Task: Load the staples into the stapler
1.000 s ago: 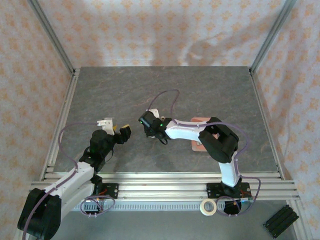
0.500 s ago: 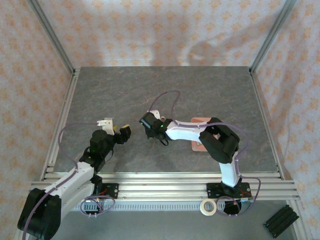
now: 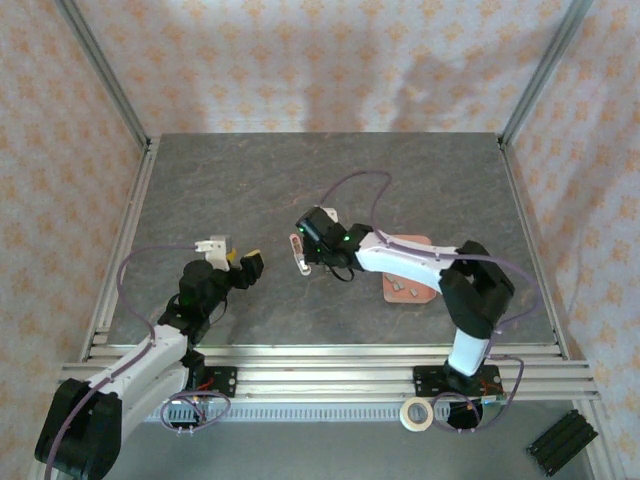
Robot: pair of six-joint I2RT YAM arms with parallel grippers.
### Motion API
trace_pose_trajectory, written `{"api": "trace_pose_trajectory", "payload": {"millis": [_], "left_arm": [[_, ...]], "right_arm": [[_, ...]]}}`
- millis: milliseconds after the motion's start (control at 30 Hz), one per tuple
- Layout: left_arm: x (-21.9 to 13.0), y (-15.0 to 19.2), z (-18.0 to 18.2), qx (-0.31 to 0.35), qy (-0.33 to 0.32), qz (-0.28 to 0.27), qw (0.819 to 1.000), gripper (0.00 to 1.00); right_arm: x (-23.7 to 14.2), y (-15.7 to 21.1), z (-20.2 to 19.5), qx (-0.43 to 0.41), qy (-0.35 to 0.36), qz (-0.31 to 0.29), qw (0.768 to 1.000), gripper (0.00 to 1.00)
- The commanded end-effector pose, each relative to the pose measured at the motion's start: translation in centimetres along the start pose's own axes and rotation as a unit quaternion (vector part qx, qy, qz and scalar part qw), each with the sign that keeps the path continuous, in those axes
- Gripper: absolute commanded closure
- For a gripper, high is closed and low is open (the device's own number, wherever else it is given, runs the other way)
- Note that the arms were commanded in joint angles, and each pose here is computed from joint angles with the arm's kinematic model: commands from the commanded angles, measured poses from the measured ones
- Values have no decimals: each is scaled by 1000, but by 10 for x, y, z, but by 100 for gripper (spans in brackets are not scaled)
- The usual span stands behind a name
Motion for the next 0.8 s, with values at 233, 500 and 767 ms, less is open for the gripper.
{"api": "trace_pose_trajectory", "payload": {"millis": [233, 500, 767], "left_arm": [[-5, 6, -9, -1, 47, 15, 999, 25], [-5, 1, -11, 9, 42, 10, 999, 26], [1, 7, -17, 33, 52, 34, 997, 26]], "right_arm": [[1, 92, -28, 54, 47, 173, 982, 86], [10, 112, -38, 51, 78, 210, 973, 86], [-6, 103, -38, 52, 79, 206, 974, 69]]}}
Point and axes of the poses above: each hand's point on the last joint's axis, 136 mm out from that joint toward the fingers, its own x axis out along the fingers, its own z axis along the line the jaws close on, y = z × x, the point moved 6 cm from there along -x, back along the fingers, and after that the axes turned 15 degrees about -x, right-handed, at the moved point
